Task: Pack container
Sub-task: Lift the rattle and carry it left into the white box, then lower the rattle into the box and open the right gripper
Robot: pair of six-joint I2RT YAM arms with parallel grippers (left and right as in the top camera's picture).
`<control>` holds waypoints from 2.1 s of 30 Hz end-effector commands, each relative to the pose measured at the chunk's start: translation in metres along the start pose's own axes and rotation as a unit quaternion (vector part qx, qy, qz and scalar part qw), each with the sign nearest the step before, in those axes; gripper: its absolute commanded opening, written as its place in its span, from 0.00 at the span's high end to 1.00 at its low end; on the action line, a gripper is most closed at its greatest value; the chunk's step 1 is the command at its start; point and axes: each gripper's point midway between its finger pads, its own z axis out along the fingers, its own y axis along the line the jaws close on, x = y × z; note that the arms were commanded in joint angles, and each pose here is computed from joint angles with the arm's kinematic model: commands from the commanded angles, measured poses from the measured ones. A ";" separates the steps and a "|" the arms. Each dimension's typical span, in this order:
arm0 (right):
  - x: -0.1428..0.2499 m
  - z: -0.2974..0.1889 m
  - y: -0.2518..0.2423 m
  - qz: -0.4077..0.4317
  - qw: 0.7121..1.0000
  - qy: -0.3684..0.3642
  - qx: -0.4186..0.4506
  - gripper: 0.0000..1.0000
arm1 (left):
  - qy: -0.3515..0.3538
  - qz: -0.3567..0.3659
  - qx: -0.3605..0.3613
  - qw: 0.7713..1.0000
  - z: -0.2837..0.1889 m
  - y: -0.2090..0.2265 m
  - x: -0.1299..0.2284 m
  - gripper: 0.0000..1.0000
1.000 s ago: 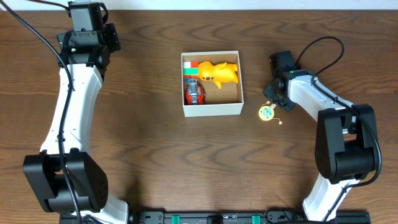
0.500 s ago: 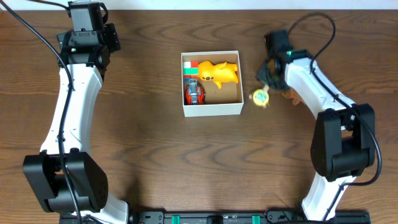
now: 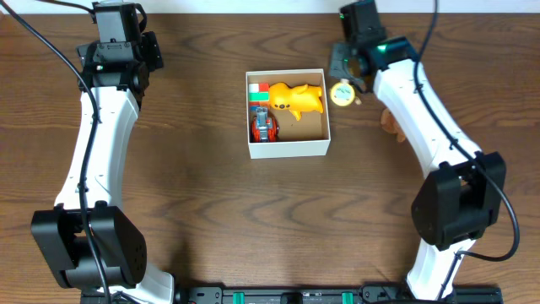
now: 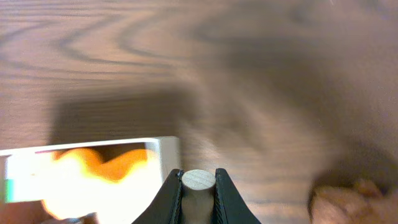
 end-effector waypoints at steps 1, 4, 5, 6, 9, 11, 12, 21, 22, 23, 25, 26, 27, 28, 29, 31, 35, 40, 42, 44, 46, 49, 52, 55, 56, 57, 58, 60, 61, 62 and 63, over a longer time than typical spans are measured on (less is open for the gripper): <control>-0.013 -0.015 0.034 -0.091 0.995 -0.033 -0.023 0.99 | -0.015 -0.009 -0.003 1.000 -0.009 0.005 -0.012 0.02; -0.019 -0.023 0.051 -0.096 0.993 -0.051 -0.038 0.99 | -0.015 -0.009 -0.003 1.000 -0.009 0.005 -0.011 0.02; -0.020 -0.025 0.055 -0.097 0.993 -0.054 -0.041 0.99 | -0.015 -0.009 -0.003 1.000 -0.009 0.005 -0.012 0.02; -0.019 -0.025 0.059 -0.099 0.993 -0.056 -0.044 0.99 | -0.015 -0.009 -0.003 1.000 -0.009 0.005 -0.012 0.02; -0.014 -0.025 0.062 -0.101 0.993 -0.050 -0.045 0.99 | -0.015 -0.009 -0.003 1.000 -0.009 0.005 -0.012 0.02; -0.009 -0.022 0.063 -0.096 0.994 -0.041 -0.044 0.99 | -0.015 -0.009 -0.003 1.000 -0.009 0.005 -0.012 0.02; -0.006 -0.021 0.064 -0.095 0.994 -0.037 -0.044 0.99 | -0.015 -0.009 -0.003 1.000 -0.009 0.005 -0.012 0.02; 0.032 0.003 0.099 -0.123 0.990 0.008 -0.073 0.99 | -0.015 -0.009 -0.003 1.000 -0.009 0.005 -0.012 0.02; 0.036 0.005 0.103 -0.127 0.989 0.011 -0.074 0.99 | -0.015 -0.009 -0.003 1.000 -0.009 0.005 -0.012 0.02; 0.041 0.009 0.106 -0.131 0.988 0.017 -0.074 0.99 | -0.015 -0.009 -0.003 1.000 -0.009 0.005 -0.012 0.02; 0.049 0.016 0.109 -0.137 0.988 0.026 -0.073 0.99 | -0.015 -0.009 -0.003 1.000 -0.009 0.005 -0.012 0.02; 0.053 0.019 0.110 -0.139 0.987 0.031 -0.072 0.99 | -0.015 -0.009 -0.003 1.000 -0.009 0.005 -0.012 0.02; 0.058 0.024 0.110 -0.141 0.987 0.038 -0.069 0.99 | -0.015 -0.009 -0.003 1.000 -0.009 0.005 -0.012 0.02; 0.061 0.027 0.109 -0.143 0.986 0.045 -0.066 0.99 | -0.015 -0.009 -0.003 1.000 -0.009 0.005 -0.012 0.02; 0.065 0.029 0.108 -0.144 0.986 0.051 -0.064 0.99 | -0.015 -0.009 -0.003 1.000 -0.009 0.005 -0.012 0.02; 0.071 0.033 0.105 -0.146 0.986 0.062 -0.059 0.99 | -0.015 -0.009 -0.003 1.000 -0.009 0.005 -0.011 0.02; 0.074 0.034 0.103 -0.148 0.985 0.070 -0.055 0.99 | -0.015 -0.009 -0.003 1.000 -0.009 0.005 -0.011 0.02; 0.088 0.032 0.096 -0.155 0.982 0.098 -0.044 0.99 | -0.015 -0.009 -0.003 1.000 -0.009 0.005 -0.012 0.02; 0.095 0.031 0.092 -0.159 0.980 0.113 -0.037 0.99 | -0.015 -0.009 -0.003 1.000 -0.009 0.005 -0.012 0.02; 0.098 0.030 0.091 -0.160 0.979 0.119 -0.035 0.98 | -0.015 -0.009 -0.003 1.000 -0.009 0.005 -0.012 0.02; 0.097 0.030 0.091 -0.160 0.980 0.116 -0.035 0.96 | -0.015 -0.009 -0.003 1.000 -0.009 0.005 -0.012 0.02; 0.096 0.031 0.091 -0.160 0.980 0.114 -0.033 0.94 | -0.015 -0.009 -0.003 1.000 -0.009 0.005 -0.012 0.02; 0.097 0.031 0.090 -0.161 0.980 0.117 -0.032 0.90 | -0.015 -0.009 -0.003 1.000 -0.009 0.005 -0.012 0.02; 0.100 0.030 0.089 -0.162 0.979 0.122 -0.030 0.88 | -0.015 -0.009 -0.003 1.000 -0.009 0.005 -0.012 0.02; 0.101 0.030 0.088 -0.162 0.978 0.125 -0.028 0.88 | -0.015 -0.009 -0.003 1.000 -0.009 0.005 -0.012 0.02; 0.102 0.030 0.087 -0.163 0.978 0.127 -0.027 0.87 | -0.015 -0.009 -0.003 1.000 -0.009 0.005 -0.012 0.02; 0.103 0.030 0.087 -0.163 0.978 0.128 -0.027 0.85 | -0.015 -0.009 -0.003 1.000 -0.009 0.005 -0.011 0.02; 0.102 0.030 0.087 -0.163 0.978 0.128 -0.027 0.81 | -0.015 -0.009 -0.003 1.000 -0.009 0.005 -0.011 0.02; 0.102 0.030 0.087 -0.163 0.978 0.128 -0.027 0.78 | -0.015 -0.009 -0.003 1.000 -0.009 0.005 -0.011 0.02; 0.102 0.030 0.087 -0.163 0.978 0.128 -0.027 0.76 | -0.015 -0.009 -0.003 1.000 -0.009 0.005 -0.012 0.02; 0.102 0.030 0.087 -0.163 0.978 0.128 -0.027 0.75 | -0.015 -0.009 -0.003 1.000 -0.009 0.005 -0.012 0.02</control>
